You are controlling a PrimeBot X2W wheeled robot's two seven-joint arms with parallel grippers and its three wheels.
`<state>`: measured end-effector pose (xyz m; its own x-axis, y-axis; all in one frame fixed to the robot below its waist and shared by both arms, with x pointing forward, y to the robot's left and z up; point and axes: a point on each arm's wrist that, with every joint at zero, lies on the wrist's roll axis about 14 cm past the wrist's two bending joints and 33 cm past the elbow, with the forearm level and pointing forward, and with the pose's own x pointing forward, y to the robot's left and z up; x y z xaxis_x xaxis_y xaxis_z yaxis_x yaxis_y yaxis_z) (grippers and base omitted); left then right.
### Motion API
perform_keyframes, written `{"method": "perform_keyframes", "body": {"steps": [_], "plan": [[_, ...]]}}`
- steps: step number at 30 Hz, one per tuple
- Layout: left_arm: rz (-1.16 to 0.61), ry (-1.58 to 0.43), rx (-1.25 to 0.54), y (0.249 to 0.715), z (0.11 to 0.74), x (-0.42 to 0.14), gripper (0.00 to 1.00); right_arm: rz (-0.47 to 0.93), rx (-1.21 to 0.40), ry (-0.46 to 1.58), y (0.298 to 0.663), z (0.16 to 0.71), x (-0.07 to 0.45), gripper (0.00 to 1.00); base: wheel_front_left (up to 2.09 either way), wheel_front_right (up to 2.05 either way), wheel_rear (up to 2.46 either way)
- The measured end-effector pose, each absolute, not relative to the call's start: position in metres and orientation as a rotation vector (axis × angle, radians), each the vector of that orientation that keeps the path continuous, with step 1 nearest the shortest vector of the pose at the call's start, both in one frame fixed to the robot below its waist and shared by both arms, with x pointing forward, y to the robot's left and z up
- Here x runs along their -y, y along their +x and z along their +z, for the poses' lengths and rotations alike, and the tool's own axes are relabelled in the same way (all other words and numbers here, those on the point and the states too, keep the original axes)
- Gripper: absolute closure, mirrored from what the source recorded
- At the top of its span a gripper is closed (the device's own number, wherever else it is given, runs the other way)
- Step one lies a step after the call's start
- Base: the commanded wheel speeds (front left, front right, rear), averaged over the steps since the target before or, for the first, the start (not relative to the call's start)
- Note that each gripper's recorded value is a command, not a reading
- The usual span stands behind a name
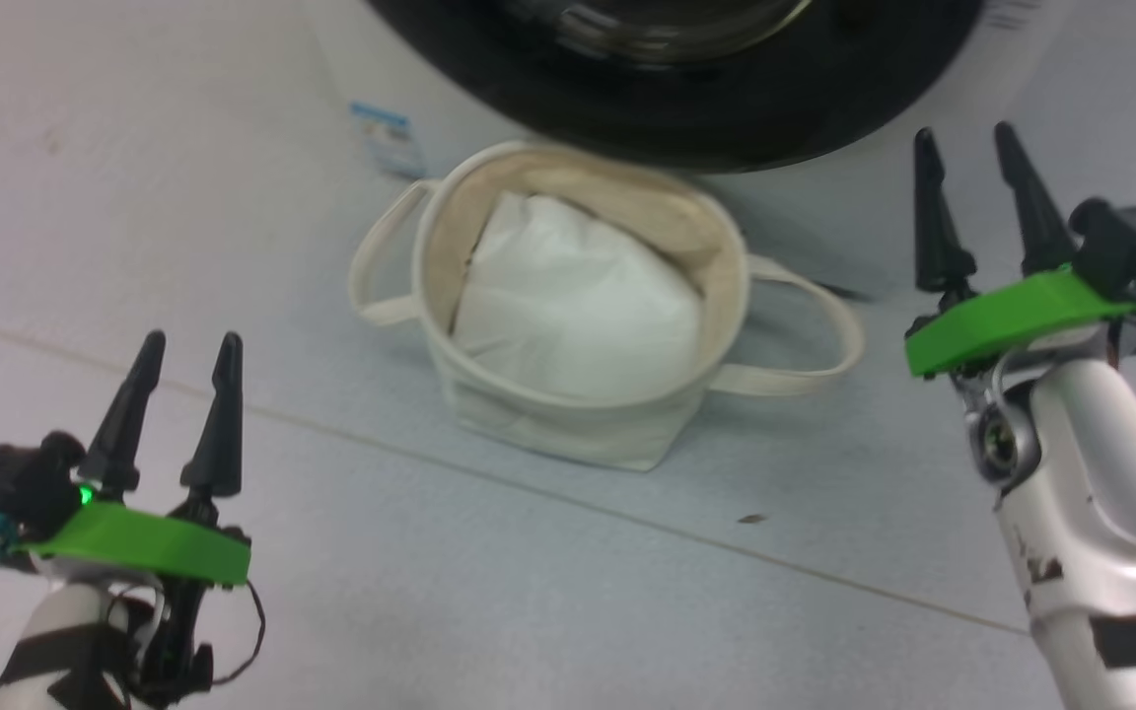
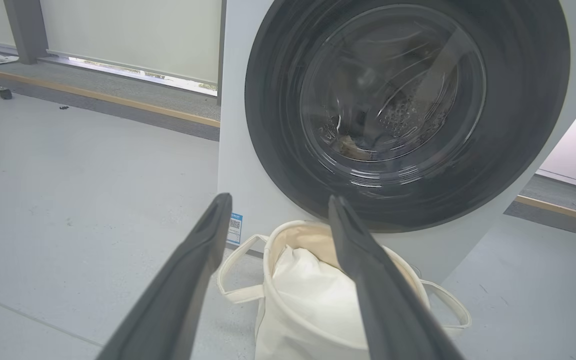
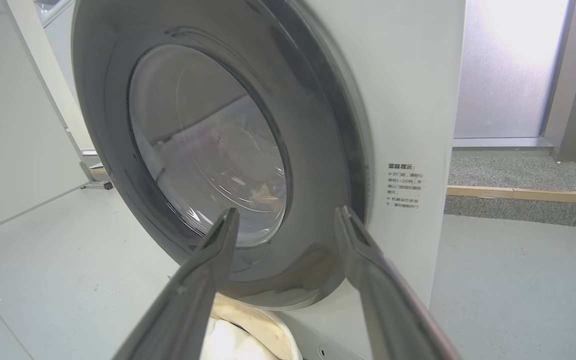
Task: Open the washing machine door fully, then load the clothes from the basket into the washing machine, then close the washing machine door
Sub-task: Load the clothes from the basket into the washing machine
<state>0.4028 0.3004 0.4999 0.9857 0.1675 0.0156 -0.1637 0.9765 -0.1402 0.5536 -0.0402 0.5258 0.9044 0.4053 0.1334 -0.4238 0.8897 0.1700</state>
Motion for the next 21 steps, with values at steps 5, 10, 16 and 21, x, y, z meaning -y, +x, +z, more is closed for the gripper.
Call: {"method": "perform_keyframes", "body": {"steps": [5, 10, 16, 21], "plan": [[0.105, -0.223, 0.032, 0.408, 0.498, -0.276, 0.0, 0.412, 0.172, 0.176, 0.516, 0.552, 0.066, 0.0, 0.0, 0.0, 0.0], [0.038, -0.256, 0.048, 0.412, 0.505, -0.255, 0.0, 0.344, 0.167, 0.173, 0.475, 0.55, 0.101, 0.0, 0.0, 0.0, 0.0], [-0.052, -0.283, 0.044, 0.412, 0.508, -0.224, 0.0, 0.248, 0.175, 0.176, 0.431, 0.552, 0.142, 0.0, 0.0, 0.0, 0.0], [-0.083, -0.291, 0.069, 0.415, 0.519, -0.214, 0.0, 0.189, 0.188, 0.187, 0.408, 0.552, 0.161, 0.0, 0.0, 0.0, 0.0]]}}
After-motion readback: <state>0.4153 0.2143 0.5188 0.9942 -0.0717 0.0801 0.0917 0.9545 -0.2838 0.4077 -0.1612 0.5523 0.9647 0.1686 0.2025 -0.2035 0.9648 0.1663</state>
